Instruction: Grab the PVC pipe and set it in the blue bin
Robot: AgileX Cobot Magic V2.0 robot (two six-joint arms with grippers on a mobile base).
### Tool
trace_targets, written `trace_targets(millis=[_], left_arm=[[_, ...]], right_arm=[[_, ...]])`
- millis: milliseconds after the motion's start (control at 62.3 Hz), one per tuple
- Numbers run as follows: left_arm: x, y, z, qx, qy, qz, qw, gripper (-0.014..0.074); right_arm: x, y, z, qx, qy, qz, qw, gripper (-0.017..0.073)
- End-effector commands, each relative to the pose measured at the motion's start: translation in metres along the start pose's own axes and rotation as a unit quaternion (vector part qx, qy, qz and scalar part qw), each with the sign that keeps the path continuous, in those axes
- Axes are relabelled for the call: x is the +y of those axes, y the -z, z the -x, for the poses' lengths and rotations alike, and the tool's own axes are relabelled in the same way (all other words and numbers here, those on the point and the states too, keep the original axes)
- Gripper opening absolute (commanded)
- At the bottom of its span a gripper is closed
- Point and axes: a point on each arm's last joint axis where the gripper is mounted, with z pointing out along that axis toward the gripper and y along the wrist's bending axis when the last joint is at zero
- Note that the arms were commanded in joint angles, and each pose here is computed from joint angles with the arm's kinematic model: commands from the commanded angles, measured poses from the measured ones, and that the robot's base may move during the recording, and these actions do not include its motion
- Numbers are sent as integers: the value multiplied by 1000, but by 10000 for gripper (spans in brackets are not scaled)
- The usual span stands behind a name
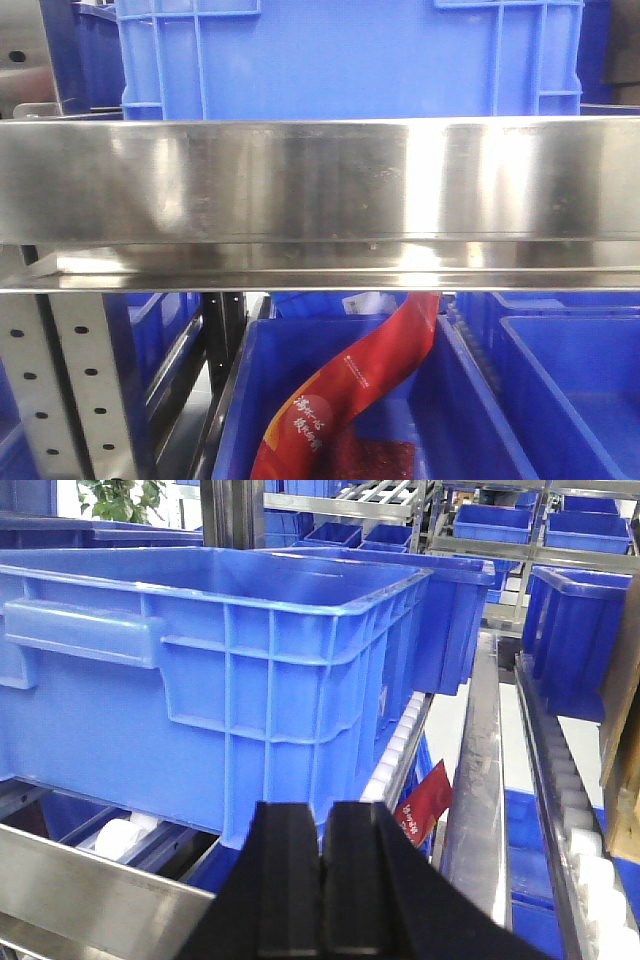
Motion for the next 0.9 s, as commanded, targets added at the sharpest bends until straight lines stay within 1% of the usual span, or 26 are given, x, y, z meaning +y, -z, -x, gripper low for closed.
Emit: trace_targets(millis=[0, 96, 177, 369, 482, 739, 883], left_arm=[[-1, 2, -10, -19, 3, 5, 1000, -111], [-3, 8, -26, -53, 3, 11, 998, -111], [-5, 11, -41, -70, 3, 15, 997, -111], [-9, 16, -66, -72, 3, 15, 997, -111], [-9, 18, -71, -80, 3, 16, 997, -111], [-11, 16, -79, -70, 4, 14, 997, -111], [-14, 15, -85, -66, 5, -10, 998, -111]], right_arm=[[-1, 1, 2, -11, 4, -7, 1000, -154], [-1, 1, 2, -11, 4, -7, 1000, -154], [-1, 1, 2, -11, 4, -7, 1000, -154], [-1, 1, 2, -11, 4, -7, 1000, -154], [-1, 1, 2, -11, 4, -7, 1000, -154], [-1, 1, 2, -11, 4, -7, 1000, -154], [-1, 1, 2, -11, 4, -7, 1000, -154]])
